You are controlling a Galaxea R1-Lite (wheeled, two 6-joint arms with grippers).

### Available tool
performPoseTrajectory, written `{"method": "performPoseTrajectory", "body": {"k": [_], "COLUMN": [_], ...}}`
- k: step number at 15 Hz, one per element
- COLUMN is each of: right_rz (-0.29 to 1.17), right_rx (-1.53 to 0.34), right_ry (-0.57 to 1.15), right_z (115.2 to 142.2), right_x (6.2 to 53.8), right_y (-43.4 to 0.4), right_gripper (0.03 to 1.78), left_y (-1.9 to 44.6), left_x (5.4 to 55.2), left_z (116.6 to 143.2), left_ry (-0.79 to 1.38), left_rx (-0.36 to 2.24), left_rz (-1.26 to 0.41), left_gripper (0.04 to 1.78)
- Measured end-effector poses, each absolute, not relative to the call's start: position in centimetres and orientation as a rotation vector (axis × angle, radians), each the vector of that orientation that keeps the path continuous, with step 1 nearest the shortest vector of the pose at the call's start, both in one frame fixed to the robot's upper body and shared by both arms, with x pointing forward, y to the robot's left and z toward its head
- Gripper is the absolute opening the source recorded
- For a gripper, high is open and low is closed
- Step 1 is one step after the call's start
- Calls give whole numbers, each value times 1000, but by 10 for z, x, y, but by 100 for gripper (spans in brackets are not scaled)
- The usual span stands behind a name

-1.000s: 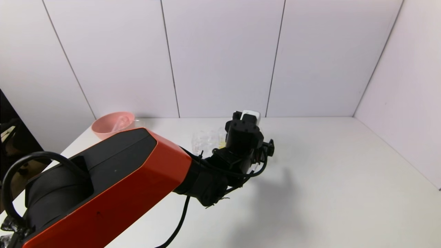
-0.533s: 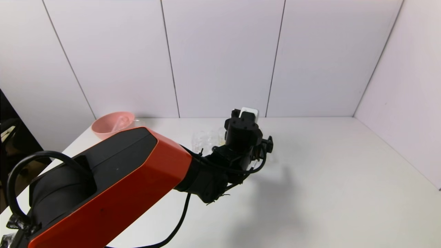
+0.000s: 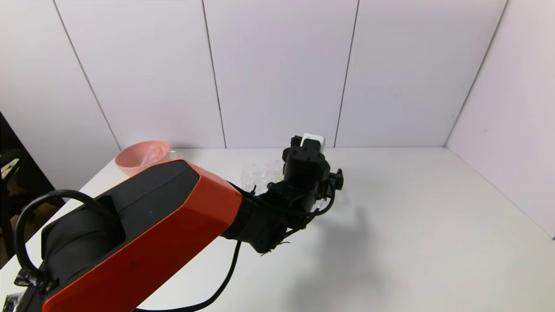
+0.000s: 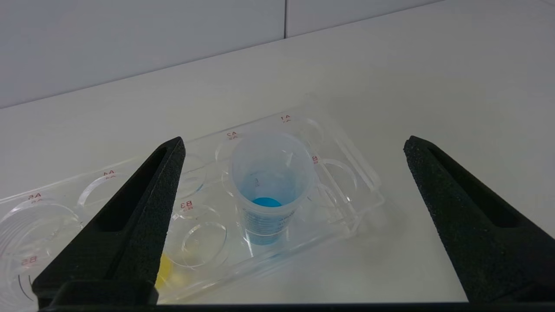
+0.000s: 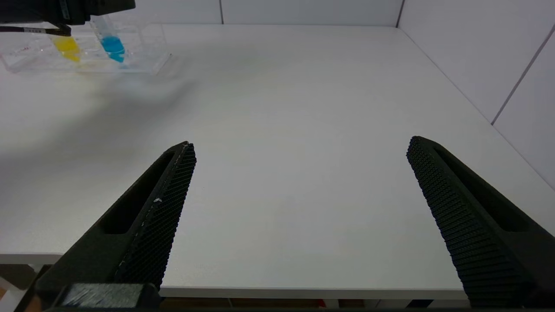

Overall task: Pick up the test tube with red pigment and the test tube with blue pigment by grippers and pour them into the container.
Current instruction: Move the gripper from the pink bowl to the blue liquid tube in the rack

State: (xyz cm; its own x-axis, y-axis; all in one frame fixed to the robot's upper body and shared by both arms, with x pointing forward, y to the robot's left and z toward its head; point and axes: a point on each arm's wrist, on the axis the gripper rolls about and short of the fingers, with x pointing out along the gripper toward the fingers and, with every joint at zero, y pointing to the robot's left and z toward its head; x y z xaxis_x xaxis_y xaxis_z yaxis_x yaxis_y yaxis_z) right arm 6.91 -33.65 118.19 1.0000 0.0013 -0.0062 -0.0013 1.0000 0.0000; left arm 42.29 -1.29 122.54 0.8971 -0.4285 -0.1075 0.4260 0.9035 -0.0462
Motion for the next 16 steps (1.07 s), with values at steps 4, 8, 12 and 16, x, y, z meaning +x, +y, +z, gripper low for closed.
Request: {"method": "performPoseTrajectory", "body": {"k": [4, 8, 12, 16], "right_rz": [1, 1, 1, 1], "right_rx": [0, 0, 0, 0], "right_ry": [6, 6, 6, 6], "right_z": [1182, 1182, 1182, 1182], "right_x": [69, 69, 69, 69], "right_y": [-337, -337, -337, -337], "right_gripper": [177, 177, 177, 177], "left_y": [-13, -14, -14, -14], "left_x": [424, 424, 424, 425], "left_z": [1223, 1222, 1221, 1221], "left_ry": [118, 121, 121, 122], "left_rx": [-21, -17, -17, -16], "left_rz": [-442, -441, -442, -437], "left_gripper": [176, 172, 130, 58]}}
